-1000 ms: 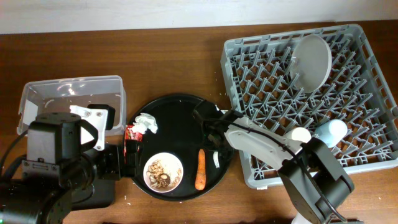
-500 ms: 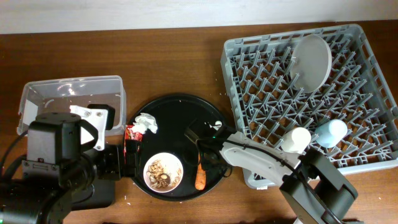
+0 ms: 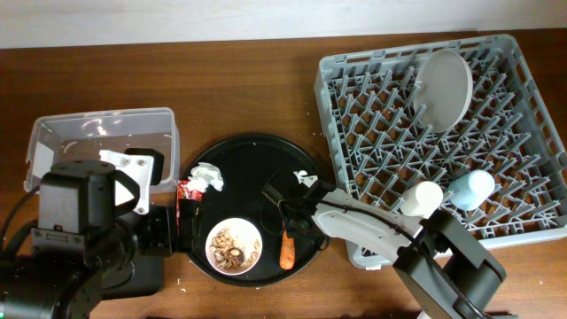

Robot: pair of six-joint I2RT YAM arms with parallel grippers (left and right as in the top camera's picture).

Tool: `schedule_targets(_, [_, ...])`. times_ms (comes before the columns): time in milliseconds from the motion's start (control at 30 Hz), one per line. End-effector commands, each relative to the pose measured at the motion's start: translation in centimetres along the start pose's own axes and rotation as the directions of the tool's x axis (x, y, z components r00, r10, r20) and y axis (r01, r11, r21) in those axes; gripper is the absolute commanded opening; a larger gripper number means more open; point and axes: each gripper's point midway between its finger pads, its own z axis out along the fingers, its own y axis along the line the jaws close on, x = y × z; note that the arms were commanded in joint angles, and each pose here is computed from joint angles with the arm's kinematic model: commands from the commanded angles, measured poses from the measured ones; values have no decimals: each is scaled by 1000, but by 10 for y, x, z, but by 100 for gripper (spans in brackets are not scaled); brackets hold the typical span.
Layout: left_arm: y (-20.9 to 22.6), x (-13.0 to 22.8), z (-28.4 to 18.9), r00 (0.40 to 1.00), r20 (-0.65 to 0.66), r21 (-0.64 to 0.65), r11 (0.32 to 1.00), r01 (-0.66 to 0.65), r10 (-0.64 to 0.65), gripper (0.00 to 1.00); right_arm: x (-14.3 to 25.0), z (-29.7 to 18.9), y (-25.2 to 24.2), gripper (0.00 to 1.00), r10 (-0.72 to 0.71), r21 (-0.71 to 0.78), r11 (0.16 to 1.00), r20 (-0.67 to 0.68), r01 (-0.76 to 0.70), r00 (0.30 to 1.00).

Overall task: Sort waste into correct bins and load items into the dishwasher rack
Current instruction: 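Move the fork into the rack and release it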

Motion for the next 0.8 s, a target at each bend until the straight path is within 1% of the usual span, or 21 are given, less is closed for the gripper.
schedule_targets(0, [2,-1,-2,1000,11,-11,1000,-2,2,99,-22,-26,5,17,6,-7,1000,81,-6,997])
schedule_targets(133, [2,-1,-2,1000,11,-11,1000,-2,2,99,-47,-75,8,17,-18,-38,999,194,26,981])
schedule_targets(200, [2,-2,-2,1000,11,-11,1000,-2,2,99,-61,-108,2,17,9,-52,999,268,5,963])
schedule_targets(267, [2,-1,-2,1000,11,-11,1000,-2,2,99,-81,-143,-14,17,56,-86,996,342,-27,938])
schedule_targets(333, [2,-1,-2,1000,11,-11,1000,-2,2,99,-104,-168,-56,17,109,-79,993,396,-84,912])
schedule_targets(367, [2,-1,-2,1000,11,-11,1000,-2,2,99,-110,-170,-73,17,118,-64,993,405,-101,907])
schedule_targets(400, [2,-1,-2,1000,11,-11,1000,-2,2,99,-121,-167,-105,17,128,-22,991,406,-131,905])
schedule_targets(433, [2,-1,-2,1000,11,-11,1000,-2,2,99,-125,-162,-122,17,131,2,990,397,-143,909])
schedule_targets(467, [2,-1,-2,1000,11,-11,1000,-2,2,99,-128,-150,-136,17,117,11,991,360,-130,926])
schedule_targets(533, [2,-1,-2,1000,11,-11,1000,-2,2,99,-126,-122,-130,18,59,-10,998,268,-58,962])
schedule_targets(567, [2,-1,-2,1000,11,-11,1000,-2,2,99,-123,-108,-126,24,33,-9,999,223,-32,974])
schedule_targets(600, [2,-1,-2,1000,11,-11,1000,-2,2,99,-120,-95,-125,27,29,-2,1000,183,-29,983])
schedule_targets(633, [2,-1,-2,1000,11,-11,1000,-2,2,99,-120,-93,-123,39,29,-13,1000,177,-27,984])
schedule_targets(667, [2,-1,-2,1000,11,-11,1000,-2,2,99,-122,-100,-121,44,31,-30,999,193,-25,981])
schedule_targets(767, [2,-1,-2,1000,11,-11,1000,-2,2,99,-131,-150,-120,50,49,-80,997,315,-25,948])
